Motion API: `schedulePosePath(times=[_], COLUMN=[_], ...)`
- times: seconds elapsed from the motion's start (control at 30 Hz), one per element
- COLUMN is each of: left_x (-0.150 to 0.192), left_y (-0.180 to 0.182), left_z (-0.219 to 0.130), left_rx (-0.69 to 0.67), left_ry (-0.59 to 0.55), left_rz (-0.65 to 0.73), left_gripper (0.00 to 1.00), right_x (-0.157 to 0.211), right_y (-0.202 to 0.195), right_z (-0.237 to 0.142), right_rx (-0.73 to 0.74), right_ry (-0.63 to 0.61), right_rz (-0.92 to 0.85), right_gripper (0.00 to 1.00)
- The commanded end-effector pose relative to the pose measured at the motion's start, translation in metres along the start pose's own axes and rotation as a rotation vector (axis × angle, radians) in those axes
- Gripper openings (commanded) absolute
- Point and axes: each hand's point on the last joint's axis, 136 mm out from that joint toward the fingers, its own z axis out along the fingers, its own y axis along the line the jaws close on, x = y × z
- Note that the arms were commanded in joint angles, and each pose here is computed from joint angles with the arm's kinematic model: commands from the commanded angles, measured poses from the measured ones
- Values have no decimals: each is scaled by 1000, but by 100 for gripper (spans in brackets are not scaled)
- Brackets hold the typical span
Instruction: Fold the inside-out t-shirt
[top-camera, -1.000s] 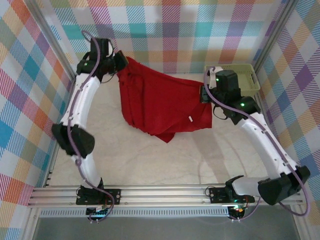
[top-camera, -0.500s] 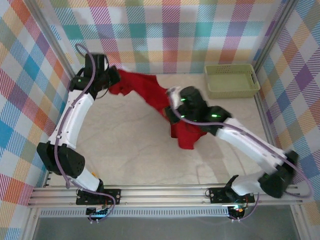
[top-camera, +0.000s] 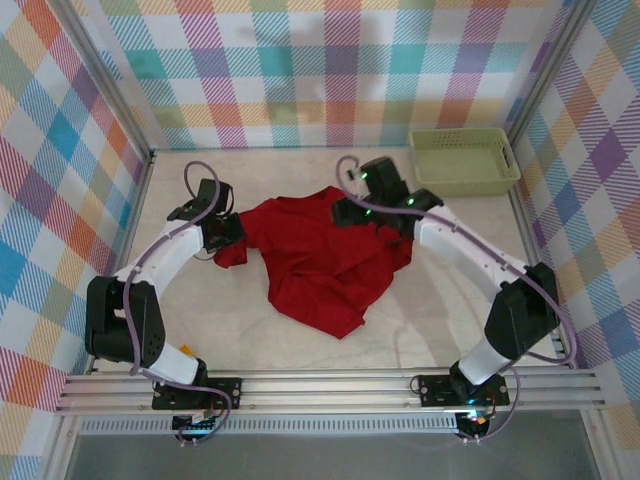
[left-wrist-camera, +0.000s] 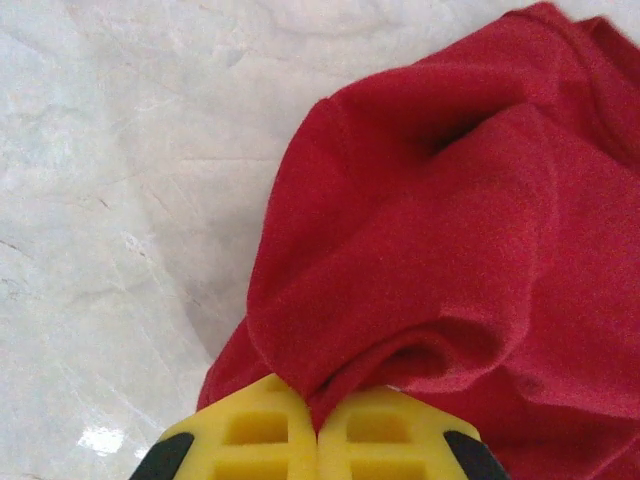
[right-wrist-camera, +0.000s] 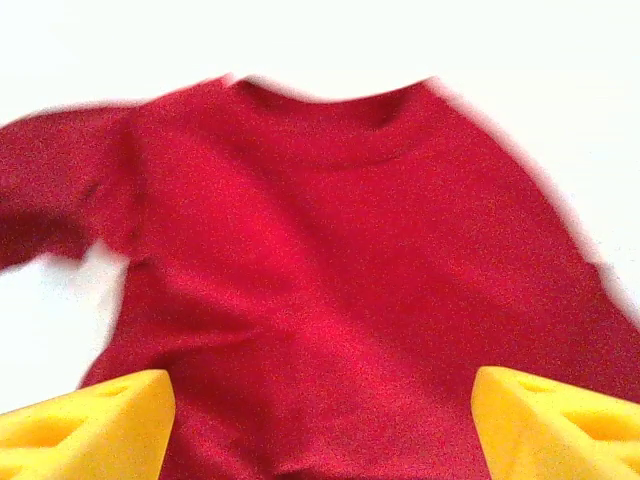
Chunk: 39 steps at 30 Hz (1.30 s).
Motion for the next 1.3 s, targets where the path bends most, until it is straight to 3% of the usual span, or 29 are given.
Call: schedulePosePath(times=[0.0,0.17,0.3,0.67,0.73,0.8,0.87,0.97,1.1,1.27], left_x=[-16,-17,-15,-16,-17,-18,-20,-31,-70,-137], left_y=[-12,-13,-10,-8,-8,-7,-8,-13,-28,-54], left_z=[-12,-18,-21,-22,-23,-24,-26,-32,-59,-133], left_rx=[58,64,56,52,48,47,46,58,103,186], left_ry=[-76,-88,-91,-98,-101,-103,-106,-120,-187,-366], left_rz=[-20,-23,-23,-40,-42,-44,-42,-47,-67,-61], left_gripper=[0,0,0,0,0,0,0,0,0,0], right_x=[12,2,15,76,85,87,76,42,-27,-96], right_y=[-57,-112,-141,-121,-123,-122,-122,-124,-129,-117], right_z=[34,76,102,136,140,142,136,111,51,-40], right_rx=[136,217,261,116,126,122,122,154,232,261], right_ry=[99,145,241,397,425,435,399,297,103,-111], right_rz=[99,182,246,332,334,328,309,255,159,73], right_gripper=[78,77,75,71,67,53,27,0,0,0])
